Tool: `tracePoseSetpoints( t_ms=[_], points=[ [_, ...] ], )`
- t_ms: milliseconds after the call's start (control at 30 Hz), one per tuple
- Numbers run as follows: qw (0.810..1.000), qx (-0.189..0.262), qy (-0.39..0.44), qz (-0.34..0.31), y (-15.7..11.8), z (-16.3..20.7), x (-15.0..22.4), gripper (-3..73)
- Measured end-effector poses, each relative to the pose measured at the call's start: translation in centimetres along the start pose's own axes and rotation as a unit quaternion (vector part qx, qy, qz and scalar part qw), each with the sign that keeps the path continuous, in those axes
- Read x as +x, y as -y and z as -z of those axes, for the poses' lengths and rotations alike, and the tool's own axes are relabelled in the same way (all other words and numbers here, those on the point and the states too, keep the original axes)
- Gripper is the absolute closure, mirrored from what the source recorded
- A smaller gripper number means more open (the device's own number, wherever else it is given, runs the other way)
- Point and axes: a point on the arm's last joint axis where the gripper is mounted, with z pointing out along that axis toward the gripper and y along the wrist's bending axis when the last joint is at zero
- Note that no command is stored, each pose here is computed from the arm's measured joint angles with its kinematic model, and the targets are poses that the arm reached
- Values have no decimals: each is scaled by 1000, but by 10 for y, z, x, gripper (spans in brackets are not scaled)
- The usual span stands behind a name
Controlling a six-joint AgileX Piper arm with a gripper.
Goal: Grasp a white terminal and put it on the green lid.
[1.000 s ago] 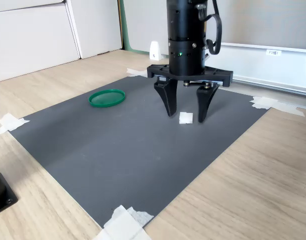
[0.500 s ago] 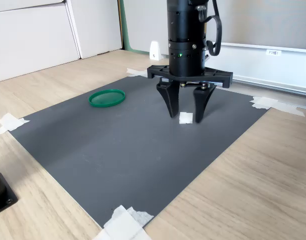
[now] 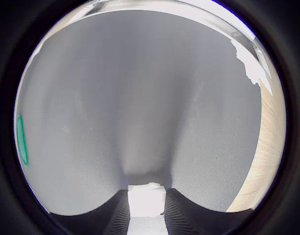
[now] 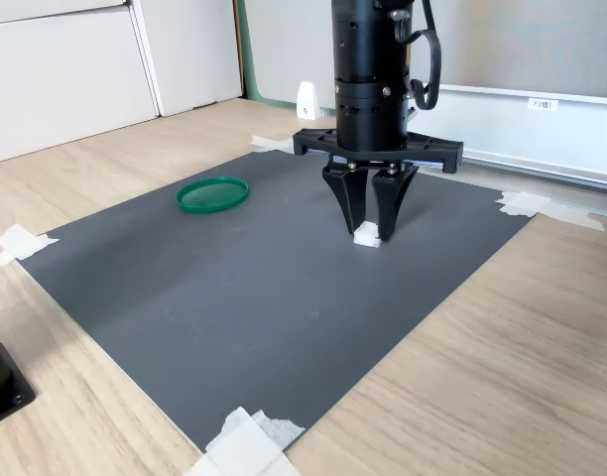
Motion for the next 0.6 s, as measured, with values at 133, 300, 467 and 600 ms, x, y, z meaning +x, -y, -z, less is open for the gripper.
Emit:
tracePoseSetpoints(
  t_ms=[133,300,467,600],
  points=[
    [1000,1,-1,2,0,0,0,427],
    [1000,0,-2,11,0,0,0,368],
    [1000,-1,-5,10,0,0,1,190],
    [1000,-1,-5,4,0,0,1,86]
  ],
)
